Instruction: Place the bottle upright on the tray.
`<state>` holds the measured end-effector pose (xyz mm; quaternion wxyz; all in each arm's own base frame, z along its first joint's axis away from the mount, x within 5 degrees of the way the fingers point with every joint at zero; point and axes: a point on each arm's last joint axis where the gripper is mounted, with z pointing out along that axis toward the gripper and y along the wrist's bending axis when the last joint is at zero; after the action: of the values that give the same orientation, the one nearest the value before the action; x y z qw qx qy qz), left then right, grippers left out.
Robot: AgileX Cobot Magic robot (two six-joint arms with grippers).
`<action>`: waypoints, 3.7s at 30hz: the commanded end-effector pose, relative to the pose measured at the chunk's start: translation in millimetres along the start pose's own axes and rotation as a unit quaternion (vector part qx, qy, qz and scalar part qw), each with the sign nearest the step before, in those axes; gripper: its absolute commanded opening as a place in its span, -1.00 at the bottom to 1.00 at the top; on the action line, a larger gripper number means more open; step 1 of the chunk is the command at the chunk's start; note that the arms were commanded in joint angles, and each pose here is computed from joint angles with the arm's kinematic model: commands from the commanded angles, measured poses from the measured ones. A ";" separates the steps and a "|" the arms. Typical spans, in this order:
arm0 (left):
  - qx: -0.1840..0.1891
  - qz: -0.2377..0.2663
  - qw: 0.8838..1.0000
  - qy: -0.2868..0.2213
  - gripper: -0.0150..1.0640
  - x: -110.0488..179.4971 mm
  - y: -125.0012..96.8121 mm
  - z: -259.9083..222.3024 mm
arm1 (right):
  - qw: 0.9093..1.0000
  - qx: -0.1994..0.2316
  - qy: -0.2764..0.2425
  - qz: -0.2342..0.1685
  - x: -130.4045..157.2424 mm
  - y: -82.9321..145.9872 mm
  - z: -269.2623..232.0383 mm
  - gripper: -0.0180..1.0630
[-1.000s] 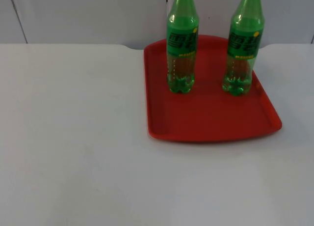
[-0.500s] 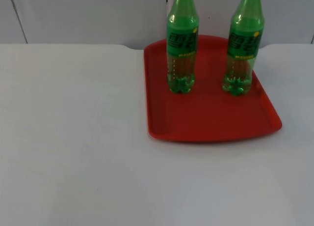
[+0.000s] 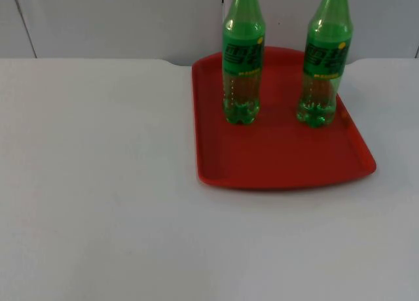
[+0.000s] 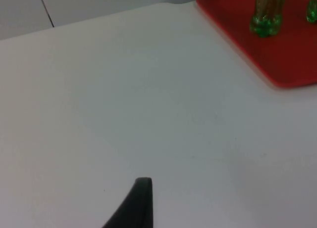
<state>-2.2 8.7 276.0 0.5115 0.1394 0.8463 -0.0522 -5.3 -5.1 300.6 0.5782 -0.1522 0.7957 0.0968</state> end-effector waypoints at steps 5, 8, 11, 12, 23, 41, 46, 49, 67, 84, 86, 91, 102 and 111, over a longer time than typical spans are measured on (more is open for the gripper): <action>0.001 0.004 1.000 -0.002 0.97 0.8 0.5 0.7 | 1.000 0.014 0.020 0.009 5.5 -2.2 1.3 0.98; 0.001 0.004 1.000 -0.002 0.97 0.8 0.5 0.7 | 1.000 0.014 0.020 0.009 5.5 -2.2 1.3 0.98; 0.001 0.004 1.000 -0.002 0.97 0.8 0.5 0.7 | 1.000 0.014 0.020 0.009 5.5 -2.2 1.3 0.98; 0.001 0.004 1.000 -0.002 0.97 0.8 0.5 0.7 | 1.000 0.014 0.020 0.009 5.5 -2.2 1.3 0.98; 0.001 0.004 1.000 -0.002 0.97 0.8 0.5 0.7 | 0.997 0.013 0.080 -0.003 20.0 -1.7 6.1 0.98; 0.001 0.004 1.000 -0.002 0.97 0.8 0.5 0.7 | 0.997 0.014 0.080 -0.005 20.0 -2.0 6.0 0.98; 0.001 0.004 1.000 -0.002 0.97 0.8 0.5 0.7 | 0.997 0.014 0.080 -0.001 20.0 -2.0 6.0 0.98; 0.001 0.004 1.000 -0.002 0.97 0.8 0.5 0.7 | 0.997 0.014 0.079 -0.002 19.8 -2.0 6.1 0.98; 0.001 0.004 1.000 -0.002 0.97 0.8 0.5 0.7 | 0.997 0.016 0.079 -0.001 19.8 -2.0 6.1 0.98; 0.001 0.004 1.000 -0.002 0.97 0.8 0.5 0.7 | 0.990 0.112 0.081 0.039 20.1 -0.4 5.1 0.98; 0.001 0.004 1.000 -0.002 0.97 0.8 0.5 0.7 | 0.986 0.136 0.082 0.049 20.1 0.0 5.0 0.98; 0.001 0.004 1.000 -0.002 0.97 0.8 0.5 0.7 | 0.980 0.170 0.082 0.063 20.2 0.6 4.7 0.98; 0.001 0.004 1.000 -0.002 0.97 0.8 0.5 0.7 | 0.977 0.181 0.082 0.070 20.2 0.9 4.7 0.98; 0.001 0.004 1.000 -0.002 0.97 0.8 0.5 0.7 | 0.977 0.181 0.082 0.070 20.2 0.9 4.7 0.98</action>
<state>-2.2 8.7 276.0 0.5115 0.1394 0.8463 -0.0522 -6.6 -5.3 280.0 0.5186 0.0022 0.8548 -0.0183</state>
